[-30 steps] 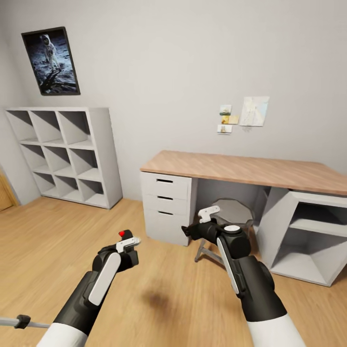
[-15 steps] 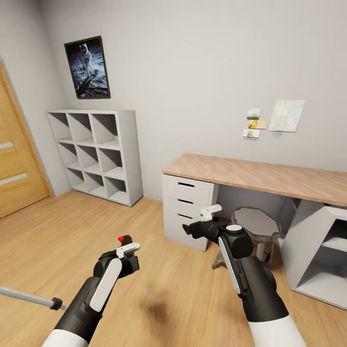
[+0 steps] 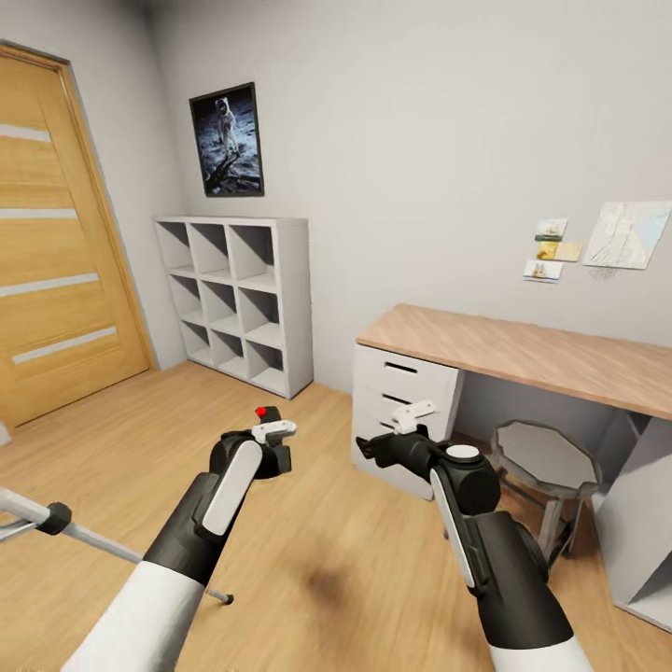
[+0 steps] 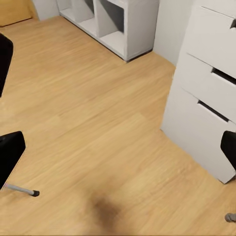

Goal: Attach the digital camera to the camera tripod in the bedroom.

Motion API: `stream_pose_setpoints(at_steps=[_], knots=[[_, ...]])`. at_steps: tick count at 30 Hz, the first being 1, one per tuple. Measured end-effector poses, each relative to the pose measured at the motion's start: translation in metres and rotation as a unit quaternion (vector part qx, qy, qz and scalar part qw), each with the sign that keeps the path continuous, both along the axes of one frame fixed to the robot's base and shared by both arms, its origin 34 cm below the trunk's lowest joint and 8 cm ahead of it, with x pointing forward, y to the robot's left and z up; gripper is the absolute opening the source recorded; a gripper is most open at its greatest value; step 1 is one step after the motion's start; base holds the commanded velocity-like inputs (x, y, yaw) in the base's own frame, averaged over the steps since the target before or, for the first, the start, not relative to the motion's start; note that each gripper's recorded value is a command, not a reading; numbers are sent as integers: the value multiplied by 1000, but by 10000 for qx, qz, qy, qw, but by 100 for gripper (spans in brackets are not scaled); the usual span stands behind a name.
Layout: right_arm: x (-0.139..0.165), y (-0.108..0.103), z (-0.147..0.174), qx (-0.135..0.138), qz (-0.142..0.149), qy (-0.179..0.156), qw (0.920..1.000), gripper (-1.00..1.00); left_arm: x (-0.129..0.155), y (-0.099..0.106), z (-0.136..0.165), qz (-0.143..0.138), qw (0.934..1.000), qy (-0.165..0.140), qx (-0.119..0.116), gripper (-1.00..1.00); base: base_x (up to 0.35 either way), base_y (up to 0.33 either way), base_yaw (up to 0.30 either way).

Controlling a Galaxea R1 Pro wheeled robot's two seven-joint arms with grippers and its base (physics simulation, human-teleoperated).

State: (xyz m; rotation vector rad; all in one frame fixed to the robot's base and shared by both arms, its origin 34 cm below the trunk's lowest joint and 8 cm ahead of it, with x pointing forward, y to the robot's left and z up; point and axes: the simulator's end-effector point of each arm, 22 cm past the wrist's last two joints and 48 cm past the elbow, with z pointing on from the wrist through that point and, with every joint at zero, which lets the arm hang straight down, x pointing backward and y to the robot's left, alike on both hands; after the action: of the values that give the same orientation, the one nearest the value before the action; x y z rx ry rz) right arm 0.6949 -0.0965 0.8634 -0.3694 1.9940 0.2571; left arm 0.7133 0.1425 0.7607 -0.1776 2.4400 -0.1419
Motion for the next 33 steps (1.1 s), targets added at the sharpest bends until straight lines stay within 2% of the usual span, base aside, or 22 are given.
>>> stream_pose_setpoints(at_steps=[6,16,24,33], knots=[[0,0,10,3,-2,10,10000,100,8,-2,32,-163,9997,-69,171,-100,0,0,227],[2,0,29,3,-3,21,10000,100,14,-4,59,-215,9995,-89,226,-100,0,0,274],[2,-2,29,6,-19,23,10000,100,13,-5,61,-212,9994,-127,247,-100,13,-6,275],[2,-1,29,8,-14,17,10000,100,14,-1,64,-145,9992,-143,338,-100,241,-95,94]])
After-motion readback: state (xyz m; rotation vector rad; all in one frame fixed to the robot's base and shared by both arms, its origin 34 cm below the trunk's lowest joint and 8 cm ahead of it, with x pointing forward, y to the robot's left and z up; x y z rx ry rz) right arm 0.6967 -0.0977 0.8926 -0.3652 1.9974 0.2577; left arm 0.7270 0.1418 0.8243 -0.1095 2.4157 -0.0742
